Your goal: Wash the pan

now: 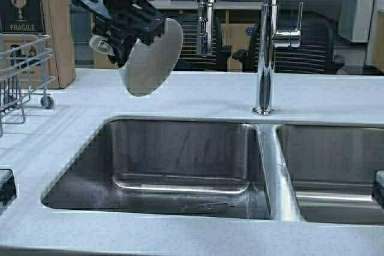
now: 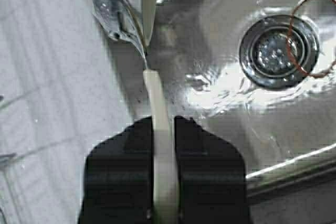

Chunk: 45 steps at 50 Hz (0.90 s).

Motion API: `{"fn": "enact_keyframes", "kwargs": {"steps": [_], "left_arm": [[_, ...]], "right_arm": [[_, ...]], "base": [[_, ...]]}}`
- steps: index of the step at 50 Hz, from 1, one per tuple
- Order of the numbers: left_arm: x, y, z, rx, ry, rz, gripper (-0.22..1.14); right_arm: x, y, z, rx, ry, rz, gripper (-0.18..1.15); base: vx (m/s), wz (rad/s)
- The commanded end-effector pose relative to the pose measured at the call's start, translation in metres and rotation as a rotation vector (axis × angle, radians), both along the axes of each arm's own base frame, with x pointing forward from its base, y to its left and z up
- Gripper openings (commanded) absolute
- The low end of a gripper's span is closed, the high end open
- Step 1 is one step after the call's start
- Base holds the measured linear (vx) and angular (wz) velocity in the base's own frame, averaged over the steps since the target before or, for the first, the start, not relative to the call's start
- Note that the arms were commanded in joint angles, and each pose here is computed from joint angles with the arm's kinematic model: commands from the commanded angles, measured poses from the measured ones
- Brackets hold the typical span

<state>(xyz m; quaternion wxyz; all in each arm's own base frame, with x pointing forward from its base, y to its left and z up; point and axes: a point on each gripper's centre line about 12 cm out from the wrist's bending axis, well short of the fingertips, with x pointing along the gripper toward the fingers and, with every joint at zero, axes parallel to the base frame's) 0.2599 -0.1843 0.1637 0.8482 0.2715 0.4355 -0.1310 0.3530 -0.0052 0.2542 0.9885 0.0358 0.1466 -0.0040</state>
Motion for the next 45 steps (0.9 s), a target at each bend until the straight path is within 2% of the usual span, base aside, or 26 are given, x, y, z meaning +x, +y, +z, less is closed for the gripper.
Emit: {"fn": "enact_keyframes", "kwargs": {"steps": [1,6,14,31,37,45], "left_arm": [[-0.003,-0.003,-0.025,-0.015,0.044,-0.028,0.03],[-0.003,-0.001,-0.026,0.009,0.038,-0.057,0.03],[0.011,0.014,0.022,-0.022,-0.1,-0.071,0.02],[0.025,0.109,0.144,-0.001,-0.416,0.044,0.02],[0.025,0.145,0.17,0.028,-0.465,0.119,0.02],[0.035,0.186,0.182,0.067,-0.457,0.199,0.03]], "right_arm": [[0.001,0.001,0.01,0.003,-0.035,0.002,0.05],[0.001,0.001,0.01,0.004,-0.034,0.001,0.05],[0.001,0.001,0.009,0.01,-0.032,-0.001,0.05],[0.001,0.001,0.01,0.01,-0.034,-0.001,0.05],[0.001,0.001,0.009,0.007,-0.032,0.002,0.05],[0.001,0.001,0.008,0.009,-0.029,0.0,0.05]], "base": [[0.0,0.0],[0.0,0.0],[0.0,0.0],[0.0,0.0],[0.0,0.0],[0.0,0.0]]}}
